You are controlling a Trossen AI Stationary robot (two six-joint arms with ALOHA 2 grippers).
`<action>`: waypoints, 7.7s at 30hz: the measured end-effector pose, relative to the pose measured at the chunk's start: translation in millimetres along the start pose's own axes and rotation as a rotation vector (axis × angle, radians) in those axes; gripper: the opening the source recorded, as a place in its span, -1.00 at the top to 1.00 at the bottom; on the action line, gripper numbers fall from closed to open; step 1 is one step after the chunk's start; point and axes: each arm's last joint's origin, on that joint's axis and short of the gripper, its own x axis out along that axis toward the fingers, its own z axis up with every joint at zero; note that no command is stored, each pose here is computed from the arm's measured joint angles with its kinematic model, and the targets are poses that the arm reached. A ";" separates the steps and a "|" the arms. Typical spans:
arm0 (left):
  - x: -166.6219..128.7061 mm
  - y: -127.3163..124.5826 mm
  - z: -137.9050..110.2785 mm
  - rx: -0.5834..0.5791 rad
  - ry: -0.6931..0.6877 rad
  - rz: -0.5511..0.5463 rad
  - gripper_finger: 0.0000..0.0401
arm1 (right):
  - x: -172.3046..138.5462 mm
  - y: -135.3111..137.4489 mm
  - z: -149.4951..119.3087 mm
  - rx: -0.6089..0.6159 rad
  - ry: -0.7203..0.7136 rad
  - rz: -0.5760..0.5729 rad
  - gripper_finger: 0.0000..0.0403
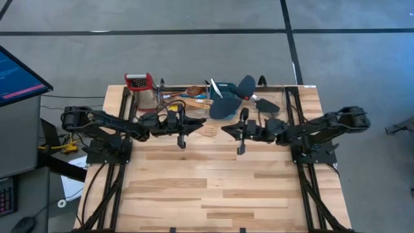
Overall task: Pick & Place Kitchen Items
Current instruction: Put the black spatula into the right transparent bin, then put the brown slotted spoon into the left transparent bin
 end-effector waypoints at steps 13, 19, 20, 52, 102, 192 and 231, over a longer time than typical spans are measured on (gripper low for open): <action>4.5 -8.3 -14.4 -0.085 0.048 -0.028 0.86 | 32.8 6.1 -7.2 0.002 0.031 0.001 0.31; 4.3 -15.7 -14.9 -0.117 0.052 -0.053 0.86 | 34.9 8.5 -3.2 0.005 0.015 0.007 -0.04; 4.2 -16.8 -15.0 -0.118 0.053 -0.056 0.86 | 34.7 9.1 -3.1 0.006 0.015 0.010 -0.08; 46.8 -25.8 -41.2 -0.157 0.102 -0.043 0.85 | 33.7 14.4 3.1 0.001 -0.035 0.004 0.89; 8.7 -24.4 -3.0 -0.055 0.006 -0.102 0.16 | -17.0 -3.1 18.7 -0.068 0.050 -0.195 1.00; -12.4 -22.8 -1.5 -0.062 0.033 -0.059 0.33 | -83.9 -164.5 -17.0 0.348 0.629 -0.845 0.53; -12.4 -22.8 -2.3 -0.066 0.042 -0.058 0.33 | -76.5 -143.6 25.5 0.521 1.147 -0.536 -0.26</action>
